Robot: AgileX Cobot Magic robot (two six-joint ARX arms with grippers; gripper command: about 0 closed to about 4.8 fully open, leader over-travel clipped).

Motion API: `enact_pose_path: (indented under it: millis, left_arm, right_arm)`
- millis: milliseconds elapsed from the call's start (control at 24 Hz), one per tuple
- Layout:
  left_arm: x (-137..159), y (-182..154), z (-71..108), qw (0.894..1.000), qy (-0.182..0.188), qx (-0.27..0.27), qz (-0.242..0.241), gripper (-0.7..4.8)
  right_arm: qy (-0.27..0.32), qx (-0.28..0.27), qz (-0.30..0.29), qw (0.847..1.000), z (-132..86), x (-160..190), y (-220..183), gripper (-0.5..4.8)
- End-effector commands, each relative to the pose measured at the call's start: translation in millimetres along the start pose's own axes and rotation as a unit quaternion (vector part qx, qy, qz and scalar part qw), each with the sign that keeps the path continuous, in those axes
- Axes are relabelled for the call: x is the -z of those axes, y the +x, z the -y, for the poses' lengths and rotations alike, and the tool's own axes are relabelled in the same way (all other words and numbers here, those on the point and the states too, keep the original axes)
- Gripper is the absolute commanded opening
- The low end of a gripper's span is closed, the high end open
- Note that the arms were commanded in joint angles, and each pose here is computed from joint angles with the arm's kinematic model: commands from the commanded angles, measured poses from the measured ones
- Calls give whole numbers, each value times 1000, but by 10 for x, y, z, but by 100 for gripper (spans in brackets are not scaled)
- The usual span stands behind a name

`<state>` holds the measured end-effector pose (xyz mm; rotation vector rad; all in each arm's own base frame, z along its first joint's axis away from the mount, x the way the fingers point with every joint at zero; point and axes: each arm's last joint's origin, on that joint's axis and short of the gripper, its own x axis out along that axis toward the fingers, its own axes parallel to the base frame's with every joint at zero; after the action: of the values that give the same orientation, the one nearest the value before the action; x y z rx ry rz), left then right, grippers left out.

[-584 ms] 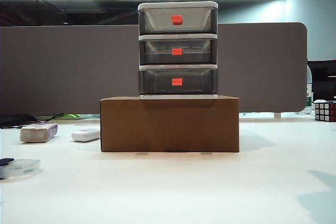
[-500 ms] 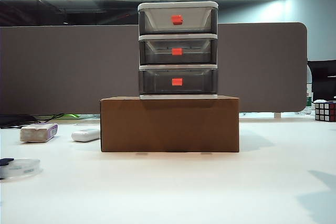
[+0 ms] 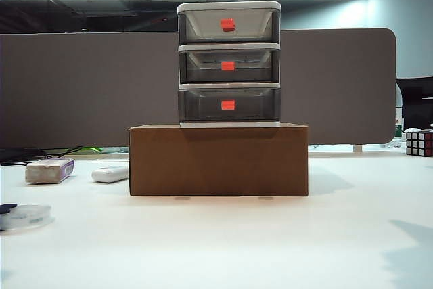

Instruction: Open the second layer of the drawer on the table, pick up the transparent tape on the table and put it in, and finally close the drawer.

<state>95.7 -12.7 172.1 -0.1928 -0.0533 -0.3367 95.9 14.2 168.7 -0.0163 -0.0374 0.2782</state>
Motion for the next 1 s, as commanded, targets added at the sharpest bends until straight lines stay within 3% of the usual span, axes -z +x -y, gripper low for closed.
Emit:
enact_pose_path:
  millis: [42, 83, 167, 375, 626, 876, 1001]
  left_arm:
    - [-35, 4, 87, 996, -55, 71, -1, -6]
    - [-30, 10, 142, 991, -96, 93, -7, -6]
    - [-13, 18, 232, 989, -112, 95, -7, -6]
    - [40, -31, 516, 994, -84, 64, -1, -6]
    - [60, -59, 753, 996, -55, 66, -5, -6]
    - [86, 117, 915, 997, -49, 65, -14, -6]
    - [61, 362, 1137, 997, -23, 60, -47, -6]
  right_arm:
    - [53, -60, 36, 996, -39, -62, -2, -5]
    - [58, -76, 37, 995, -57, -79, -5, -5]
    - [103, -85, 27, 991, -78, -104, -6, -5]
    - [107, -100, 2, 989, -133, -254, 32, -5]
    - [88, -120, -40, 988, -183, -595, 234, -5]
    - [78, -172, -90, 978, -344, -812, 574, -5]
    - [77, -210, -115, 968, -490, -888, 743, -5]
